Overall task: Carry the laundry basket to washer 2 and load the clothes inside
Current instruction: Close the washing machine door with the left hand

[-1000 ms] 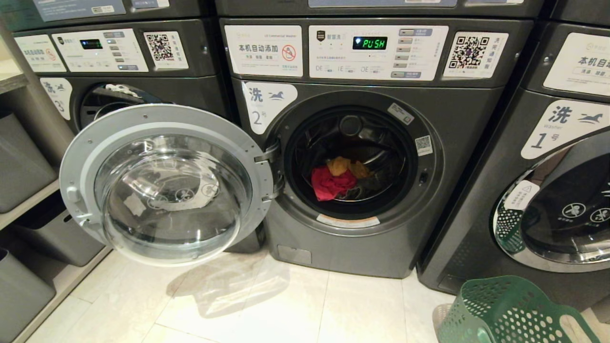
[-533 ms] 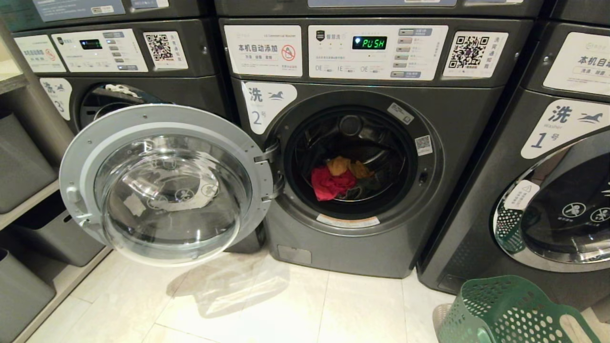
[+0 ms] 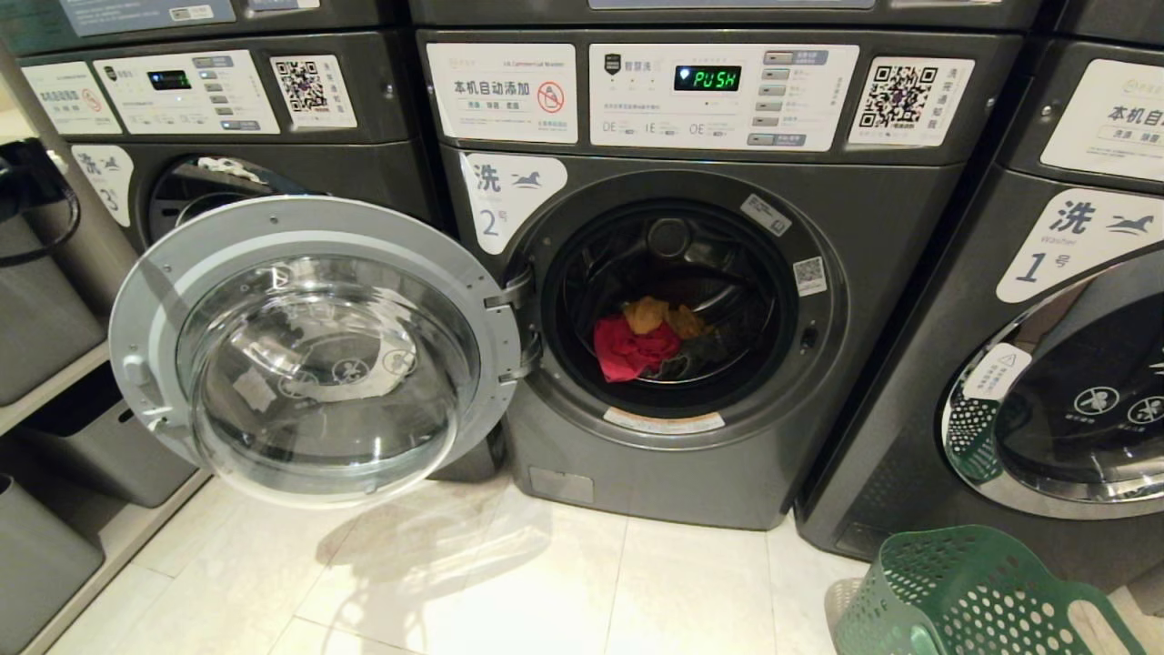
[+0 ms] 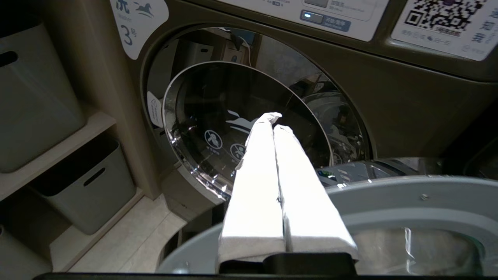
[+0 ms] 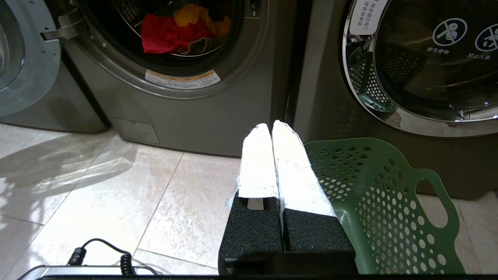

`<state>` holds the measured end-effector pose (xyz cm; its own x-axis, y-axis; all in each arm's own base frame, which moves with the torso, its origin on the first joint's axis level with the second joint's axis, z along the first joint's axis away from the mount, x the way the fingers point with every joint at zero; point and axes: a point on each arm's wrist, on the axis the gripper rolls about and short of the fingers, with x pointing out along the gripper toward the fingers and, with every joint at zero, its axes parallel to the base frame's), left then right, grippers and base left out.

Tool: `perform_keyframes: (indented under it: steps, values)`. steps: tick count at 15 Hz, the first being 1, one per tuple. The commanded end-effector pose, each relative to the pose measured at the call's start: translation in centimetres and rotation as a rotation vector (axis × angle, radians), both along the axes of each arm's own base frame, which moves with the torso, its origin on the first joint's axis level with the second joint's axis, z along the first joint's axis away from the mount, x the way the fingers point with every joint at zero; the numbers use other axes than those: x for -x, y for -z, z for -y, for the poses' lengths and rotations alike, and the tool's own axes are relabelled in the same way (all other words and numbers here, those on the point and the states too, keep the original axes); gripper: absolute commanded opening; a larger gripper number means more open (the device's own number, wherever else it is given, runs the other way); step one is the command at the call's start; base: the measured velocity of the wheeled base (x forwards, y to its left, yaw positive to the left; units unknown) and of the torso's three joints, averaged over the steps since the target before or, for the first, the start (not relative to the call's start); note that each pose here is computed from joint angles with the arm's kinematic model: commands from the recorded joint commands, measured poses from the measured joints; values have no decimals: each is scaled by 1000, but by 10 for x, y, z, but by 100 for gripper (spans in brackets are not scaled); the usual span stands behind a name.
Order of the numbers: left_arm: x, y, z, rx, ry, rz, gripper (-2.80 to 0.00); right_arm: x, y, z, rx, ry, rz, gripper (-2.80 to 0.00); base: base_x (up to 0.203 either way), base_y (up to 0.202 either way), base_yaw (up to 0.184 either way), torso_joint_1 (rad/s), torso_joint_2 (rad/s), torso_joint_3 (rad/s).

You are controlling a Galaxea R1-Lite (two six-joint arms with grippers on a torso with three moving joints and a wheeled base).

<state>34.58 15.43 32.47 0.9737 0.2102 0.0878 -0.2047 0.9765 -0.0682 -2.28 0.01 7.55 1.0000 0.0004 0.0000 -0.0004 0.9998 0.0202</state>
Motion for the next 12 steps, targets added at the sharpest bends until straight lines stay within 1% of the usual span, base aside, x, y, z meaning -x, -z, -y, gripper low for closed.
perform_keyframes:
  steps: [1,2,4,6,7,8,9,12]
  values:
    - [-41,28,-29,30,8,-20,-280,0,0,0,-1,0,-2,-280,0,0,0,0,0,0]
    - [-52,33,-35,41,27,-13,-280,0,0,0,-1,0,-2,-280,0,0,0,0,0,0]
    - [-68,48,-43,74,77,-29,-280,0,0,0,-1,0,-2,-280,0,0,0,0,0,0]
    - [-78,64,-52,121,122,-60,-280,0,0,0,-1,0,-2,-280,0,0,0,0,0,0]
    - [-79,69,-54,157,150,-89,-280,0,0,0,-1,2,-2,-280,0,0,0,0,0,0]
    - [-80,71,-53,192,170,-101,-280,0,0,0,-1,2,-2,-280,0,0,0,0,0,0]
    - [-81,73,-53,208,181,-106,-280,0,0,0,-2,1,-2,-280,0,0,0,0,0,0]
    - [-86,87,-56,236,180,-141,-280,0,0,0,-1,2,-2,-280,0,0,0,0,0,0]
